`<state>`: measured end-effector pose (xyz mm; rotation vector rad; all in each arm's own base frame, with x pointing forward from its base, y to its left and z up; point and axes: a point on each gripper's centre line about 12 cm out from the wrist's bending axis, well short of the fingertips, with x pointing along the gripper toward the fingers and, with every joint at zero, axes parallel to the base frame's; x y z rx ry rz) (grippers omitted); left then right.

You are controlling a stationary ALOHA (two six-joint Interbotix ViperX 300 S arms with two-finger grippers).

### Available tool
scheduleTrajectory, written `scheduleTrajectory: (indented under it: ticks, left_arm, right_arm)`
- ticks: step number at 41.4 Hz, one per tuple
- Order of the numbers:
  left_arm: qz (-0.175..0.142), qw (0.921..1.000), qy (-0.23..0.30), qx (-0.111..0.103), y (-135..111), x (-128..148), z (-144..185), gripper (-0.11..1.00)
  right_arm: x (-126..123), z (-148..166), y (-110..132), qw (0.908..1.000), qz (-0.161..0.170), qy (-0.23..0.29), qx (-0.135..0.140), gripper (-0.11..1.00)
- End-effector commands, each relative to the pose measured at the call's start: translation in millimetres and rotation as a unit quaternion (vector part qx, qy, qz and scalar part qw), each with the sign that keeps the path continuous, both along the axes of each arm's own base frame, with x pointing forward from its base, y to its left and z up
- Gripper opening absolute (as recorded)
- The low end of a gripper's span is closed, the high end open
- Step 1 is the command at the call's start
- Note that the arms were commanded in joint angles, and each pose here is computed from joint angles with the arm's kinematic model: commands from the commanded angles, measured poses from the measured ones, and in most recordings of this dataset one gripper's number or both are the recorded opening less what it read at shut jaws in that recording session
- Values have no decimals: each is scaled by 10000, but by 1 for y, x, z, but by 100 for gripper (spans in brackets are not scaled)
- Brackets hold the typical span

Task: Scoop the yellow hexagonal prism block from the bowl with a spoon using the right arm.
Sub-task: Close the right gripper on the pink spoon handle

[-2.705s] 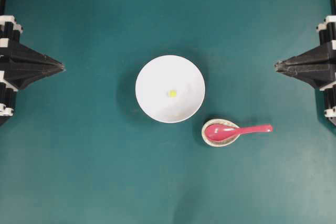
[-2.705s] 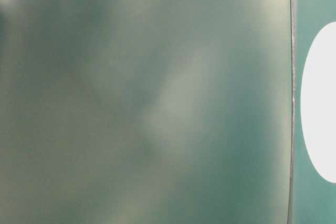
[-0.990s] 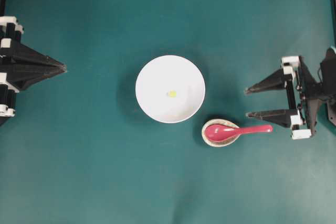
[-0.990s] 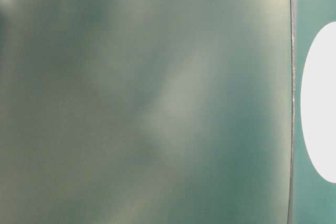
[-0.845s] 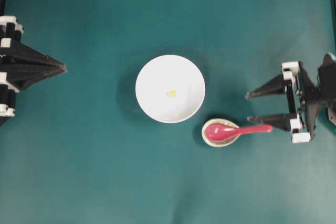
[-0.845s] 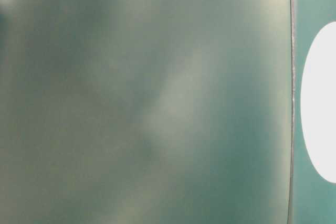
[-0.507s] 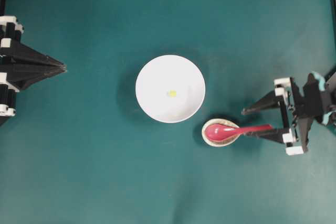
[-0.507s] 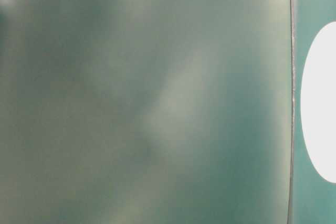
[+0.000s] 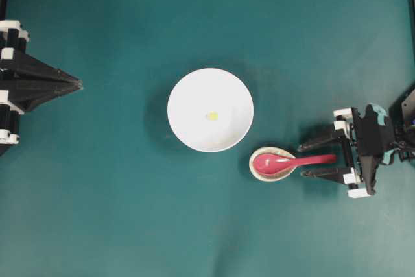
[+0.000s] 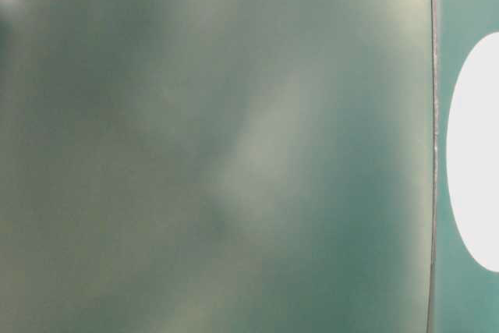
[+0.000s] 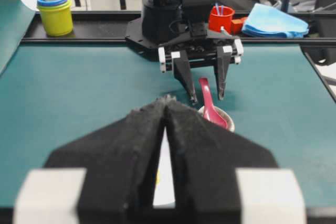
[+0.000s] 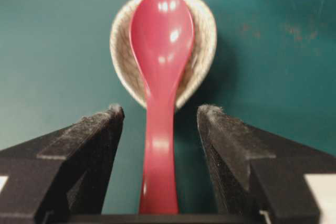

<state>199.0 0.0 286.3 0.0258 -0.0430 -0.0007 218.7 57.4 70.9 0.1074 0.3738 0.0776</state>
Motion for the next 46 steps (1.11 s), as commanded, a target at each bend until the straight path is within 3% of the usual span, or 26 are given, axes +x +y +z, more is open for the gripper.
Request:
scheduleTrajectory:
  ticks: [1,12,25,46]
  left_arm:
    - [5,9999,-107,23,0,3,10,6]
    - [5,9999,-107,23,0,3,10,6]
    - [5,10000,-31,23,0,3,8,6]
    - [6,10000,38,23,0,3,6,6]
  right_arm:
    - [2,2,1,9999,-7,-110,50,62]
    - [3,2,1,9999,-74,-114,88,61]
    - [5,2,1,9997,-108,-101,192,52]
    - [5,3,5,9995,-71,-138,267,51]
